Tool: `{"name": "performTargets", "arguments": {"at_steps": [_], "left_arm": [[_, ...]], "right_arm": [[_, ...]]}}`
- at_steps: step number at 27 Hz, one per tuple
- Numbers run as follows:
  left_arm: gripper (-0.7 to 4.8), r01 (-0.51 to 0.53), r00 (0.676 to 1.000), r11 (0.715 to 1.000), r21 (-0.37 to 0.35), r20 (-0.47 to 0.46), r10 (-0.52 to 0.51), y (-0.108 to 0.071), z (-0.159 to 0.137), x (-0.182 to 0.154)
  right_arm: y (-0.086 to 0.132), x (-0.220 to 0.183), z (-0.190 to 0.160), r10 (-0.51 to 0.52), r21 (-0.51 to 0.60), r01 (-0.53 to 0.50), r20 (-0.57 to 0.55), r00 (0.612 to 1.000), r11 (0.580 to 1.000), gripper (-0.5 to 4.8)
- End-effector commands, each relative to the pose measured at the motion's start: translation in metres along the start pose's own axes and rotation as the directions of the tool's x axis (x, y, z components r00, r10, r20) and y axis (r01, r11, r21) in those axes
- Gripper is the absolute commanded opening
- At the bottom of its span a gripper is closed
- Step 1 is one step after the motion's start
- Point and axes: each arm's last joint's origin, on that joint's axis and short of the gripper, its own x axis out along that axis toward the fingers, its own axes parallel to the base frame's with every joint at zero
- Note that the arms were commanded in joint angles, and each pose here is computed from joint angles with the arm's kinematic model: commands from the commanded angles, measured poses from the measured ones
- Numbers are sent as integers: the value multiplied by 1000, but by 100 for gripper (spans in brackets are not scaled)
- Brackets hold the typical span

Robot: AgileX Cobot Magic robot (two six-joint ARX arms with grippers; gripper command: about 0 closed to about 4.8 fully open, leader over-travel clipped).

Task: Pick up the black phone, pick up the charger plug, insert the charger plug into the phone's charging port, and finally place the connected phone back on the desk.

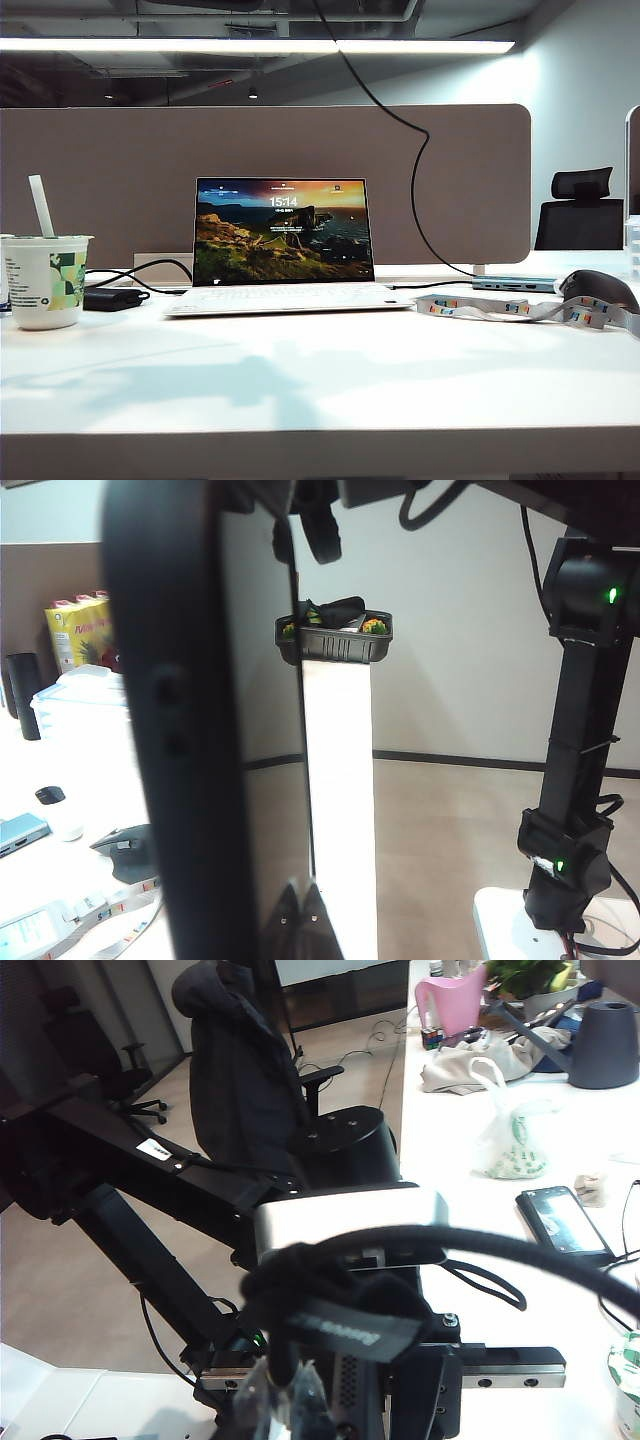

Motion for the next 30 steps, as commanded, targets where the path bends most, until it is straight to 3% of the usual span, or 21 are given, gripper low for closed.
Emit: {"name": "performTargets", "arguments": {"at_steps": [1,30], "left_arm": [[-6,7,1000,999,33,15,-7,-2,6,0],[-6,6,1000,999,33,15,-6,-2,6,0]], "right_arm": [[3,-3,4,-21,-31,22,11,1000,999,-9],[1,-7,1,-51,-14,51,-4,999,999,-9]]}}
